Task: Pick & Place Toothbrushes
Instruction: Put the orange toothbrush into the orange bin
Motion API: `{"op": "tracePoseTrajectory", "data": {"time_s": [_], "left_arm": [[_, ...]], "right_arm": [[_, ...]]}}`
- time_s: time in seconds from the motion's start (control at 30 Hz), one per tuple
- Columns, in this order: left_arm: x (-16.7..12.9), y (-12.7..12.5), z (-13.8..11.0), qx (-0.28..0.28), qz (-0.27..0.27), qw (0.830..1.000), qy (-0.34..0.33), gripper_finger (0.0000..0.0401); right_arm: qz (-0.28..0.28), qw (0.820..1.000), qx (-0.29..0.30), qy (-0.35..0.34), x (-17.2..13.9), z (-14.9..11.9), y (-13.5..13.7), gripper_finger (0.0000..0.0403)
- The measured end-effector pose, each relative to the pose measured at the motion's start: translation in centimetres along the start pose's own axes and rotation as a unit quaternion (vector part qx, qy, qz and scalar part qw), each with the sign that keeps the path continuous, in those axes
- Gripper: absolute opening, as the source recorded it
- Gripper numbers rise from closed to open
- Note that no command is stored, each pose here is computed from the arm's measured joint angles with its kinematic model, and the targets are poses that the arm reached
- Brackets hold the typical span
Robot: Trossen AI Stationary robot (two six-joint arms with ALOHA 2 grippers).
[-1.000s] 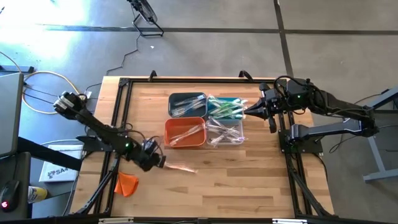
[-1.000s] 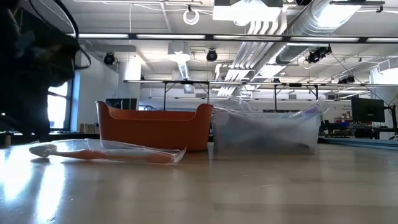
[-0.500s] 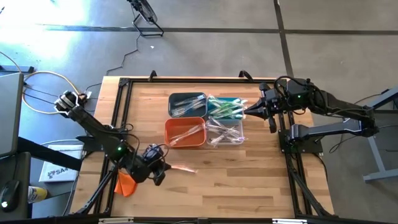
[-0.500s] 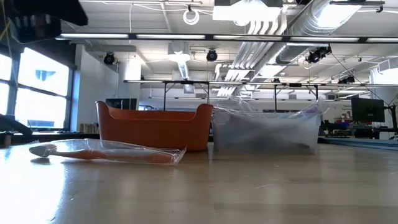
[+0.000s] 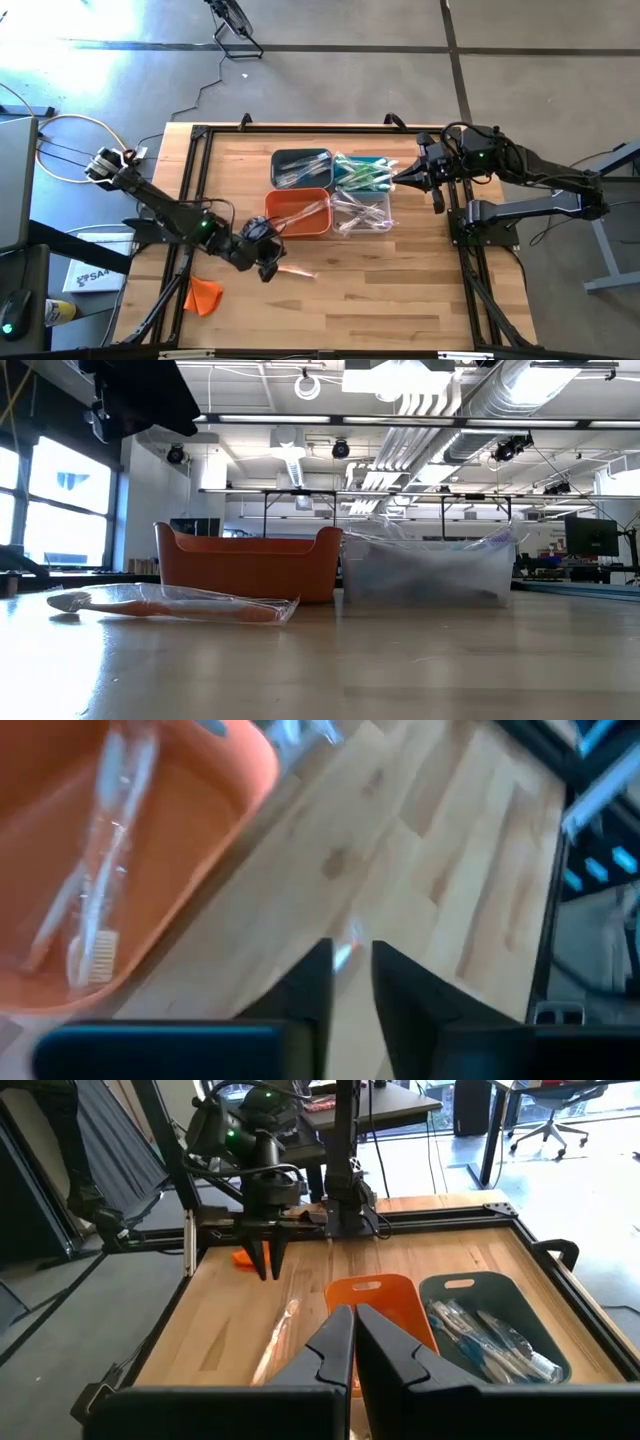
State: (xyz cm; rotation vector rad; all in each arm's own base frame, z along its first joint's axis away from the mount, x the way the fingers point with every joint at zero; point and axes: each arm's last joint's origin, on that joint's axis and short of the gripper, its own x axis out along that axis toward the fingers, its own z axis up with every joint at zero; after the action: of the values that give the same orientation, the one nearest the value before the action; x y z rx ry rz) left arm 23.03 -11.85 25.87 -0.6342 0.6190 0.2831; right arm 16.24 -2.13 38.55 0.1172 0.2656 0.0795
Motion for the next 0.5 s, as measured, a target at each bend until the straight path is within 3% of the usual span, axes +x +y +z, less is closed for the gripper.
{"op": "tracePoseTrajectory", "data": {"time_s": [0.23,0.5], "left_arm": [[0.4,0.1,0.6,0.124,-0.031,0.991,0.026,0.0142],[1.6,0.0,-0.1,0.17,-0.017,0.984,0.04,0.0141]], "right_arm": [[0.0,1.0,0.0,0.0,0.0,0.0,0.0,0.0006],[-0.001,1.0,0.0,0.0,0.0,0.0,0.0,0.0006]]}}
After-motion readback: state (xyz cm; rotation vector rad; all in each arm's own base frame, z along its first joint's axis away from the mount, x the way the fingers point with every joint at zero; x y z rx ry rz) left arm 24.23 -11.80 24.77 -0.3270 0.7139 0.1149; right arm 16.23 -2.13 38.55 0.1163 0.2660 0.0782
